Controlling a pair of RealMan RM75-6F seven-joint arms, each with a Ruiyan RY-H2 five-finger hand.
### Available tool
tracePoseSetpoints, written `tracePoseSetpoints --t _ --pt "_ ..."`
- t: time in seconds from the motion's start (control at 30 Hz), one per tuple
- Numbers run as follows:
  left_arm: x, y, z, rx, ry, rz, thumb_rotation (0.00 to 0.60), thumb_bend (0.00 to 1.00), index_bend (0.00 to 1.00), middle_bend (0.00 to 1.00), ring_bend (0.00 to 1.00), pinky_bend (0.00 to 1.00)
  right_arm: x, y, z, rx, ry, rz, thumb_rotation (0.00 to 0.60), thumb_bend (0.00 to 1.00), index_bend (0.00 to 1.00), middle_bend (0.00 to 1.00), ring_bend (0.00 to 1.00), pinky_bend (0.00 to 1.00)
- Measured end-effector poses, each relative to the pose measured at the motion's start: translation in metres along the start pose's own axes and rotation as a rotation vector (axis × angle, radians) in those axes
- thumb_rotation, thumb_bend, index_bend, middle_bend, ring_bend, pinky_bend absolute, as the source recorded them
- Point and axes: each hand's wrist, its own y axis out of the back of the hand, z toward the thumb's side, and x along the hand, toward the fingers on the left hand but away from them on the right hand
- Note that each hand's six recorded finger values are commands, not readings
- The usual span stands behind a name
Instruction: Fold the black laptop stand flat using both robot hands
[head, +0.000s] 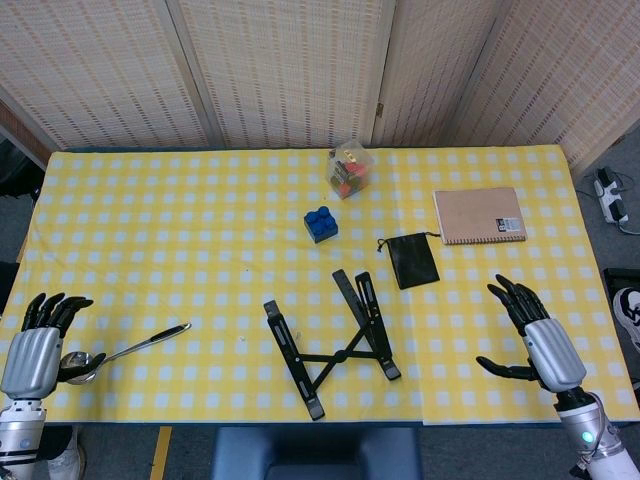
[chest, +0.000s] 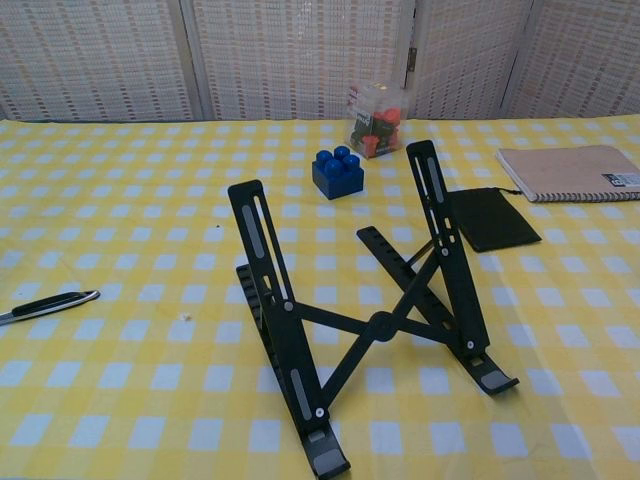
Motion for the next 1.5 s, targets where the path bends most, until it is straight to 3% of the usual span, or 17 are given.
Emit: tracePoseSetpoints --t 0.33,0.47,0.57,0.7,0.77,1.0,1.33,1.5 --pt "0.002 -0.004 0.002 -0.019 -0.003 -0.014 0.600 0.17 0.27 0.26 0.13 0.00 -0.003 -0.007 0.000 -0.009 -0.005 0.031 0.126 0.18 0.00 0.00 0.00 0.00" --pt "0.000 -0.005 0.002 -0.036 -0.009 -0.022 0.600 0.17 0.27 0.26 0.13 0.00 -0.005 -0.010 0.001 -0.035 -0.001 0.050 0.065 0.18 0.00 0.00 0.00 0.00" --pt "-0.003 -0.007 0.002 -0.061 -0.011 -0.037 0.600 0.17 0.26 0.26 0.13 0.00 -0.009 -0.016 0.003 -0.081 0.003 0.081 0.054 0.17 0.00 0.00 0.00 0.00" --pt "-0.007 -0.008 -0.001 -0.075 -0.007 -0.048 0.600 0.17 0.26 0.26 0.13 0.00 -0.017 -0.029 0.004 -0.138 -0.005 0.137 0.000 0.05 0.00 0.00 0.00 0.00" --pt "-0.007 -0.009 -0.001 -0.083 -0.006 -0.049 0.600 0.17 0.26 0.26 0.13 0.00 -0.021 -0.034 0.004 -0.189 -0.021 0.158 0.000 0.00 0.00 0.00 0.00 0.00" --pt "-0.009 -0.008 -0.002 -0.139 -0.013 -0.060 0.600 0.17 0.26 0.26 0.12 0.00 -0.044 -0.061 0.012 -0.437 -0.057 0.308 0.000 0.00 0.00 0.00 0.00 0.00" --pt "-0.012 -0.009 -0.005 -0.139 -0.004 -0.079 0.600 0.17 0.26 0.26 0.12 0.00 -0.081 -0.096 0.040 -0.831 -0.015 0.517 0.000 0.00 0.00 0.00 0.00 0.00" --pt "-0.014 -0.010 -0.009 -0.142 0.005 -0.089 0.600 0.17 0.26 0.26 0.11 0.00 -0.095 -0.115 0.041 -0.890 -0.018 0.619 0.000 0.00 0.00 0.00 0.00 0.00"
